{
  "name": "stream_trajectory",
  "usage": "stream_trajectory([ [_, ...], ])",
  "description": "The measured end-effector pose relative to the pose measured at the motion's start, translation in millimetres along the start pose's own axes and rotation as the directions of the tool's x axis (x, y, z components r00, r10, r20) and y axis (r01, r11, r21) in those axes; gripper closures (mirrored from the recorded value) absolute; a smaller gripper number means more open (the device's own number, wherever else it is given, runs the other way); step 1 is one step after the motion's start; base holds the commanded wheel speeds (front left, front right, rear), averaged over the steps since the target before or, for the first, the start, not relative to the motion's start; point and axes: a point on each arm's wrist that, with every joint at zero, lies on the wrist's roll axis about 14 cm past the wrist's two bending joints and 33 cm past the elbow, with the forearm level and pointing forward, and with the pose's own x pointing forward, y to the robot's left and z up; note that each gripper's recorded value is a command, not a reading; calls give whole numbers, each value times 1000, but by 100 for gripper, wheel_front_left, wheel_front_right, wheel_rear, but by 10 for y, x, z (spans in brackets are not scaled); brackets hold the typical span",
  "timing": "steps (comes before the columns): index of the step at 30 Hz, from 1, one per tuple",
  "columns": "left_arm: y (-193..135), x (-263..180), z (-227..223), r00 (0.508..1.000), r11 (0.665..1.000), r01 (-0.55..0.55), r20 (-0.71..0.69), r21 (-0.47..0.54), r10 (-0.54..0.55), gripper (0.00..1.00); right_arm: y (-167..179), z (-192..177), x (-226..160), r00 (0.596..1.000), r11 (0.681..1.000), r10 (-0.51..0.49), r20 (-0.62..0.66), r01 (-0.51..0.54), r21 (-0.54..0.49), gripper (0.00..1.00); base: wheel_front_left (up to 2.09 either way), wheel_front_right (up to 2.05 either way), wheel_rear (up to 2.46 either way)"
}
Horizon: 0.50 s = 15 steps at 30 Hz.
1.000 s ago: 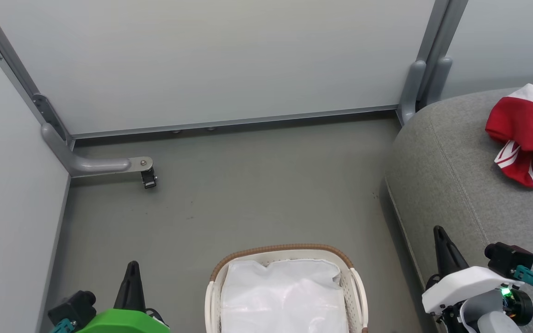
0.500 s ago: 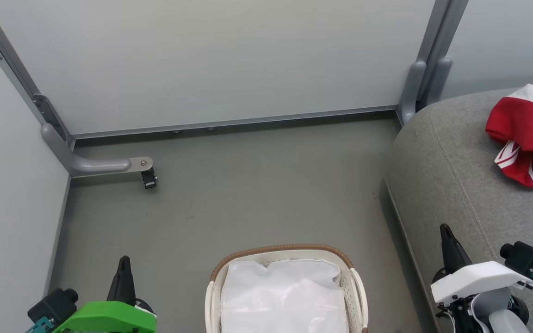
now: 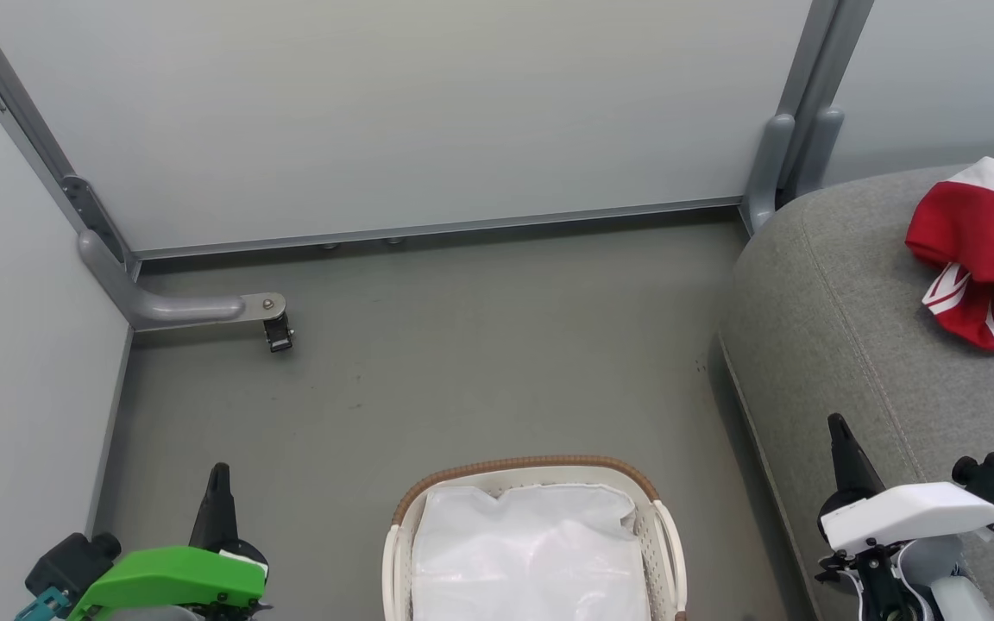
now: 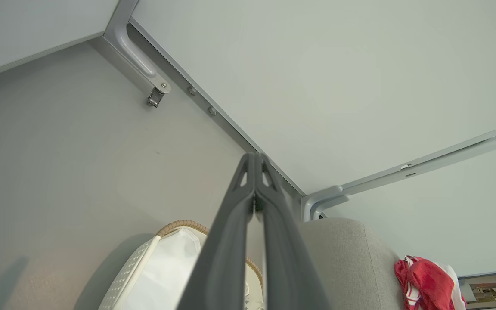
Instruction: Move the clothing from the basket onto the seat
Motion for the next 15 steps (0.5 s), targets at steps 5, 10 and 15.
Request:
stream_trajectory([
  [5,-12,12,35,1000,999,6,3,-52,-6,100,1,13,3,1000,998,-1,-1,1,59,100,0,0,0],
  [10,-30,31,65,1000,995,11,5,-104,-11,100,7,34,6,1000,993,0,2,0,117,100,0,0,0],
  [15,-51,45,102,1000,988,21,11,-152,-20,100,11,49,8,1000,985,1,2,-1,171,100,0,0,0],
])
